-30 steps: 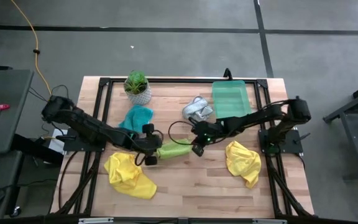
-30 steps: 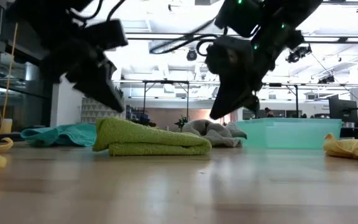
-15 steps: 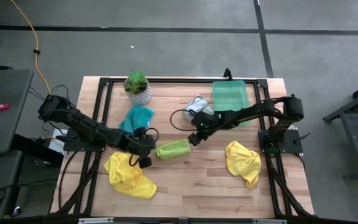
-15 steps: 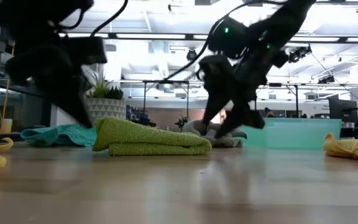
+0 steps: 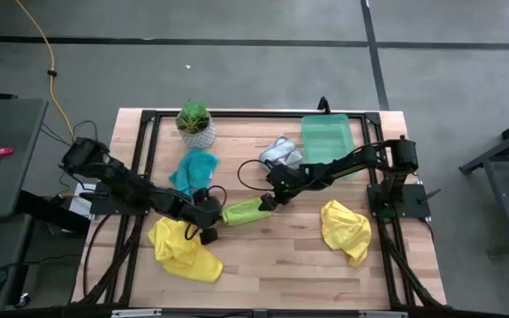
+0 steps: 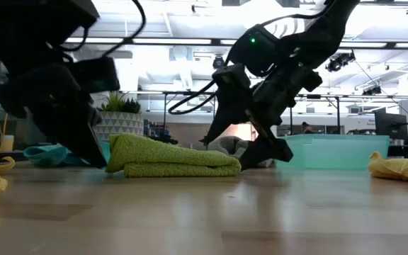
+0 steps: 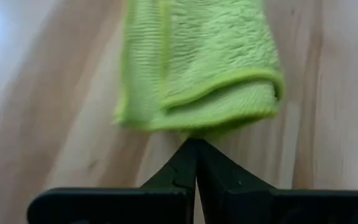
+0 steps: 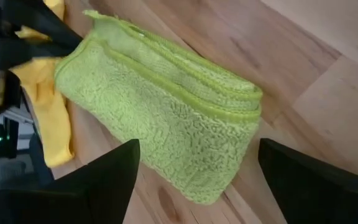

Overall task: Fold microfiber towels
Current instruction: Put the folded green microfiber cloth into the green bin

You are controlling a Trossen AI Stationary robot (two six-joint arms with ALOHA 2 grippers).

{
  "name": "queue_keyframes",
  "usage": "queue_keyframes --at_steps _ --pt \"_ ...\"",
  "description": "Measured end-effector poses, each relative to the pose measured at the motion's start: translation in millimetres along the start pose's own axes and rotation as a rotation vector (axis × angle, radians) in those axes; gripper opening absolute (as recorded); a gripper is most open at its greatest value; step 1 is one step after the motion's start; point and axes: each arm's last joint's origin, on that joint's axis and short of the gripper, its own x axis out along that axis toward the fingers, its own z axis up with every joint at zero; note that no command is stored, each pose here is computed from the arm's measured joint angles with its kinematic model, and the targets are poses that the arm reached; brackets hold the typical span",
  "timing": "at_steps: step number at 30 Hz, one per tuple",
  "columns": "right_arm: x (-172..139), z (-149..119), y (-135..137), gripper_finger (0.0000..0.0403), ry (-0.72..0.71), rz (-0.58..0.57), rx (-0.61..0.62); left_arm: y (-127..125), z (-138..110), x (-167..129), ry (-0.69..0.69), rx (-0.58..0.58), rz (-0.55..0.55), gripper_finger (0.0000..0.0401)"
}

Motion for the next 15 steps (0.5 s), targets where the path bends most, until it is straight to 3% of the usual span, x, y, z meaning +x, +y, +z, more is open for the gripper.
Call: queue_keyframes --at_steps 8,15 --pt "5 -6 4 0.0322 -0.016 0.009 0.011 -5 2 29 -0.07 -0.043 -0.05 0.0" --pt "8 -11 11 0.0316 -0.027 0.035 0.0 -3 4 34 -0.089 -0.077 -0.065 0.0"
